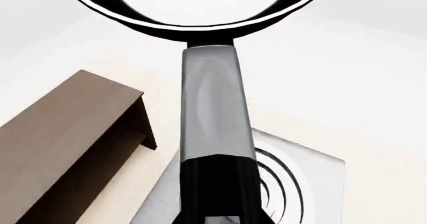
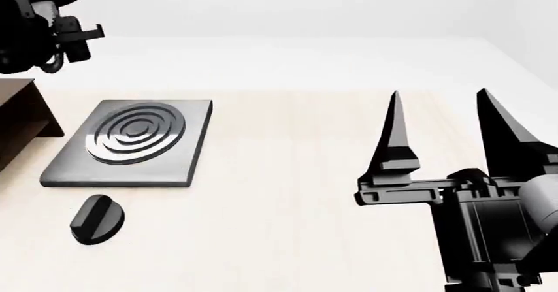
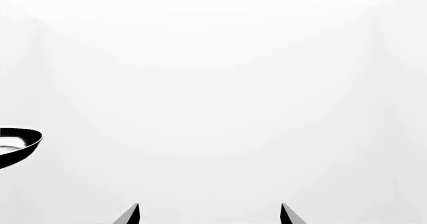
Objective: Put the frying pan on top of the cabinet.
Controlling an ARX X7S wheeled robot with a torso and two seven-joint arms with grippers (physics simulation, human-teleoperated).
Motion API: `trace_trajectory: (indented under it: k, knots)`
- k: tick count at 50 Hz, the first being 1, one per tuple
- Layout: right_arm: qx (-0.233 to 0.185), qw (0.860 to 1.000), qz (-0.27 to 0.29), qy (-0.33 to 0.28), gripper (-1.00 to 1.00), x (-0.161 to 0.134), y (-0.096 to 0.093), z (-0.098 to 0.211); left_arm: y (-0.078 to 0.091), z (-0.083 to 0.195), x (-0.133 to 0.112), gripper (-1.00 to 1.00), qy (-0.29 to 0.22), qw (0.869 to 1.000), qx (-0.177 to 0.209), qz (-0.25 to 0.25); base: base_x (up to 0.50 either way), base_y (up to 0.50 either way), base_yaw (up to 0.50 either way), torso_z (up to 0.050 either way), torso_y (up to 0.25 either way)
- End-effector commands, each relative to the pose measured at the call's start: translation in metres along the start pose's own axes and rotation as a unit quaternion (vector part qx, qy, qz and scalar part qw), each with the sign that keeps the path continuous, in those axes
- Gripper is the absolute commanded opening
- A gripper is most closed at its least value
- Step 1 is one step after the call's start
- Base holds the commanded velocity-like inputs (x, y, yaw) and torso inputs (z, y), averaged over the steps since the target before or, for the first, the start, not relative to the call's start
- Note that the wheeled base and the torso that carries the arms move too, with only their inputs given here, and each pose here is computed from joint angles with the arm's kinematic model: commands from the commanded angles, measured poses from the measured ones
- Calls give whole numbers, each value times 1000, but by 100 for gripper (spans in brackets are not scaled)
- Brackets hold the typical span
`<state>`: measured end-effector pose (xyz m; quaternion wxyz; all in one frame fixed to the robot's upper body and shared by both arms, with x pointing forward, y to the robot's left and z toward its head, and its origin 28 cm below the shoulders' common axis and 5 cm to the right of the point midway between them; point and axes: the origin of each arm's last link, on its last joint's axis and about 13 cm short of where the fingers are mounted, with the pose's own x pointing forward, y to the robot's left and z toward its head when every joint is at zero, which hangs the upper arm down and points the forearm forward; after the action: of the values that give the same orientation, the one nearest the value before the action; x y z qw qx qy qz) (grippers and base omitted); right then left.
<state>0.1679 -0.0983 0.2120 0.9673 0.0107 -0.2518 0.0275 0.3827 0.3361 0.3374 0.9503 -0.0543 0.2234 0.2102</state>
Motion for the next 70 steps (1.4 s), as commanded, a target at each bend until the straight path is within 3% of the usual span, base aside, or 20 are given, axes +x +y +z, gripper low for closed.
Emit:
trace_trajectory:
  k: [1, 8, 18, 31, 41, 58, 65, 70]
  knots:
    - [-1, 1000, 2, 1, 100, 0, 1, 1, 38, 12, -2, -100, 1, 990, -76, 121, 0, 0, 0, 0, 0]
    - [-1, 1000, 5, 2, 100, -1, 2, 1, 70, 16, -5, -100, 1, 978, -127, 168, 0, 0, 0, 0, 1]
    - [-1, 1000, 8, 3, 100, -1, 3, 1, 86, 6, 0, -100, 29, 967, -152, 204, 0, 0, 0, 0, 1]
    - [0, 1000, 10, 3, 100, -2, 4, 1, 79, 6, 1, -100, 15, 975, -119, 187, 0, 0, -1, 0, -69]
    - [-1, 1000, 12, 5, 100, -1, 5, 1, 75, 5, 3, -100, 16, 976, -121, 180, 0, 0, -1, 0, -125]
    - [-3, 1000, 17, 5, 100, -1, 7, 2, 88, -4, 9, -100, 37, 958, -173, 227, 0, 0, 0, 0, 0]
    - [-2, 1000, 16, 4, 100, -1, 7, 2, 88, -6, 9, -100, 46, 959, -153, 234, 0, 0, -1, 0, -63]
    - [-1, 1000, 15, 4, 100, -2, 7, 2, 86, -7, 9, -100, 47, 959, -159, 231, 0, 0, -1, 0, -250]
